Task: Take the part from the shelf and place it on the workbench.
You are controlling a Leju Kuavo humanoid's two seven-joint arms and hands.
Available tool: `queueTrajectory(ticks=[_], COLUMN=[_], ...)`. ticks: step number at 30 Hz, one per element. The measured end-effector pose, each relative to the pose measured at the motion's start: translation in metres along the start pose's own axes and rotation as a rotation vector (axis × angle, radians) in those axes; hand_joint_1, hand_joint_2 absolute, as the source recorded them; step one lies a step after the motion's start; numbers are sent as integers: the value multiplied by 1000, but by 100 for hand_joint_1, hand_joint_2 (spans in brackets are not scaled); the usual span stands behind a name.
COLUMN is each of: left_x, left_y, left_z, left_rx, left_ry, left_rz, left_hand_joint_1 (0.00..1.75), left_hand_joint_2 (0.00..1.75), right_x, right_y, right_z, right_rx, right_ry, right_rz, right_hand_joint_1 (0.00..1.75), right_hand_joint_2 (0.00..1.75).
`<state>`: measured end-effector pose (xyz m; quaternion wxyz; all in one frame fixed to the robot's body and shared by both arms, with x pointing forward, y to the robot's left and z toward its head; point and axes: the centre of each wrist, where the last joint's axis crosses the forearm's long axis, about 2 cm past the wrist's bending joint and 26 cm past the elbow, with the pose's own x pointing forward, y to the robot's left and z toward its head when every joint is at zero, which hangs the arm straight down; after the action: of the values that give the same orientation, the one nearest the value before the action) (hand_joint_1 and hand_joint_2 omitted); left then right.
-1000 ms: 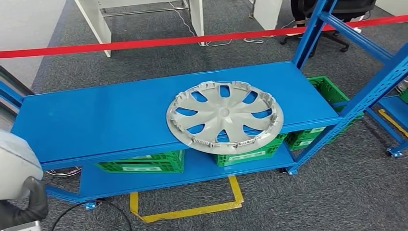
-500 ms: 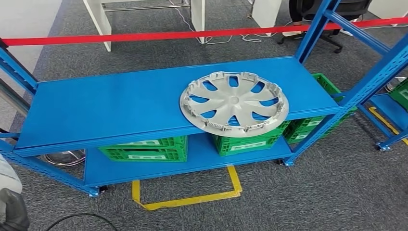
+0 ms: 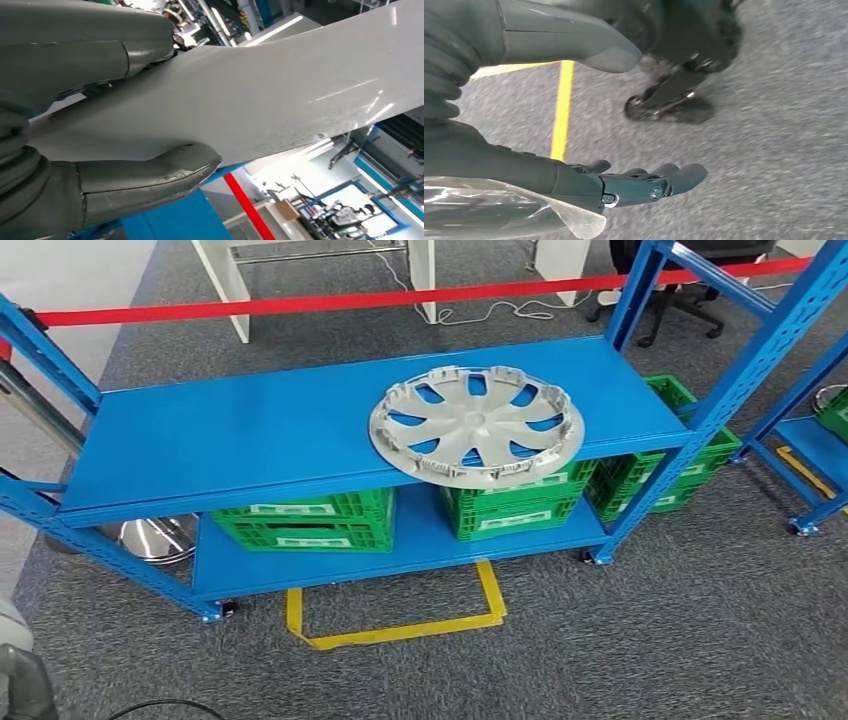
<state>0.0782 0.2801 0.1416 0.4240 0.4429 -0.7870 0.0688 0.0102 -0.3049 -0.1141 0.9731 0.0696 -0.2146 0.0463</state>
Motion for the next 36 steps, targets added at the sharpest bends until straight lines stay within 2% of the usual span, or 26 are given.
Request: queueTrajectory(ticks=[20,36], left_x=[4,4], left_y=[6,10], left_z=[7,11], left_rx=[9,13], left_ry=[10,12], left_rz=[-47,-80], left_hand_joint_1=[175,175], left_hand_joint_2=[175,175], right_x=[-15,-18], right_y=[-10,-11], right_z=[8,10], right_rx=[-9,-3], right_ry=[73,86], right_rz=[162,224], right_hand_joint_1=[0,0], right_hand_joint_2=[175,175])
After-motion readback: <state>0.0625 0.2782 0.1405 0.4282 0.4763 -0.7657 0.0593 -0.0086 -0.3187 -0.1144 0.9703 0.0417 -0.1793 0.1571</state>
